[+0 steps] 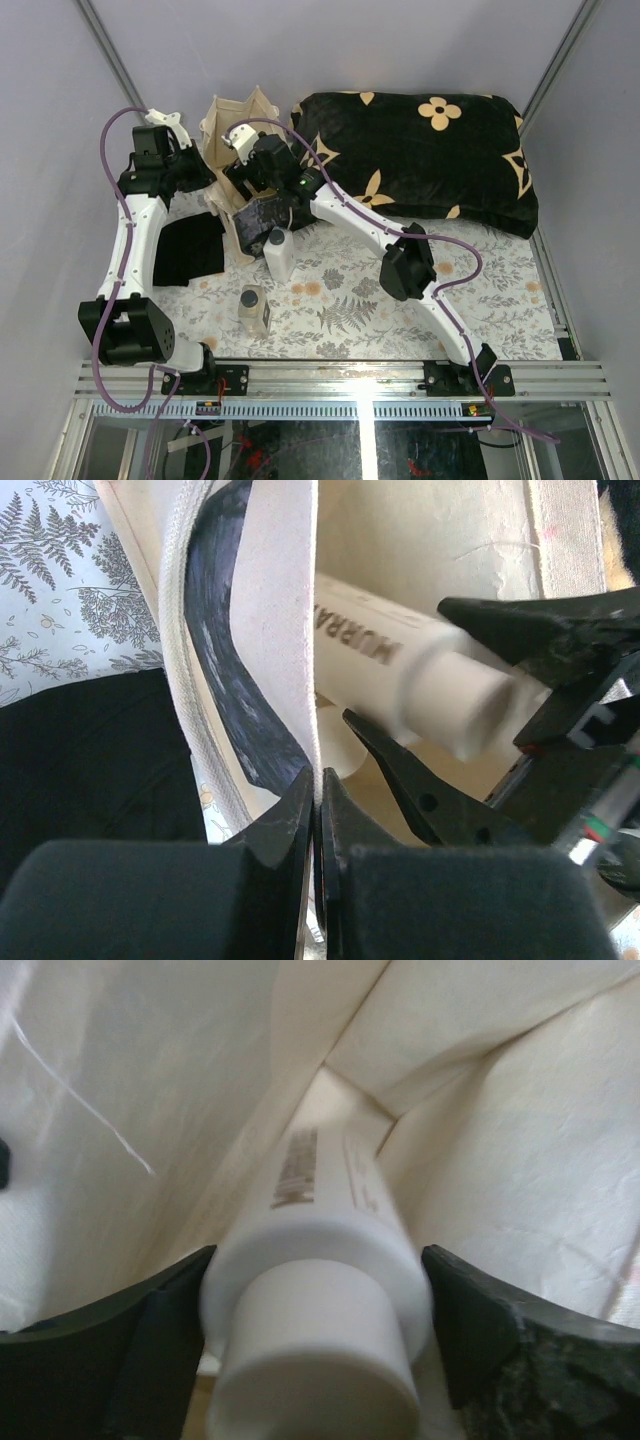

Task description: Place the personal care products into the canvas bag

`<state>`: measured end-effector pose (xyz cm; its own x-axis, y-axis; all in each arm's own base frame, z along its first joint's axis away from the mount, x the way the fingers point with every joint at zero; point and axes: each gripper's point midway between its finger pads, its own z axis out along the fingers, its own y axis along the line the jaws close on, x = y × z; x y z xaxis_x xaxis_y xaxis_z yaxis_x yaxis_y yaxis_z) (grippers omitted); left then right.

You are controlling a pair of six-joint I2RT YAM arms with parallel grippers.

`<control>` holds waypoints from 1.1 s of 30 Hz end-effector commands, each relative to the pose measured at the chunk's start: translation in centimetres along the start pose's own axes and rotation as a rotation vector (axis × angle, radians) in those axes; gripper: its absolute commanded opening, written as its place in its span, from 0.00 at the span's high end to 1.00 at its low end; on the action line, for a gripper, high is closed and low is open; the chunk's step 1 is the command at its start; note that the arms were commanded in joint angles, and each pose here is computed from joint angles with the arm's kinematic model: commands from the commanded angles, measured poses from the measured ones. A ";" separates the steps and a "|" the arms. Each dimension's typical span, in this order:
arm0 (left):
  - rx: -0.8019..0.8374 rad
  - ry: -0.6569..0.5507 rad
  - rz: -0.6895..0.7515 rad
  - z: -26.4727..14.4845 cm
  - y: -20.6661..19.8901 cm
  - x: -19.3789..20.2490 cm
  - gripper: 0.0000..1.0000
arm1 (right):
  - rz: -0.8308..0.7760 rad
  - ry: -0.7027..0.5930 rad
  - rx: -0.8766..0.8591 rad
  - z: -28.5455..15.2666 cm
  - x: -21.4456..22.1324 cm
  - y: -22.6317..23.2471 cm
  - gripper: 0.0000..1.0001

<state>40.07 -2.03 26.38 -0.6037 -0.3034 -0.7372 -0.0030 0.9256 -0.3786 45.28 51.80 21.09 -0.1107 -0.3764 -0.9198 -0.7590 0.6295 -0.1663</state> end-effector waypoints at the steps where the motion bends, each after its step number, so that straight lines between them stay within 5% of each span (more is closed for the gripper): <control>1: 0.022 -0.007 0.004 0.3 -0.5 -0.3 1.00 | 0.006 -0.254 0.023 -1.9 -8.5 -0.8 0.05; 14: 0.009 0.002 0.006 0.9 -0.1 -0.3 1.00 | 0.003 -0.256 0.068 -3.3 -9.8 -1.9 0.00; 25: -0.087 -0.011 0.003 1.4 1.6 -1.4 1.00 | 0.006 -0.230 0.331 -16.6 -15.4 -8.3 0.01; 33: -0.156 -0.015 -0.012 1.8 3.1 -1.2 1.00 | 0.056 0.052 0.225 -22.0 -7.9 -6.0 0.00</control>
<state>41.82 -0.19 24.96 -0.6070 -0.3105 -0.7315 -0.0893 0.9413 -0.3255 39.49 38.25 42.70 -0.0027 -0.2574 -0.9663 -0.5542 0.8047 -0.2128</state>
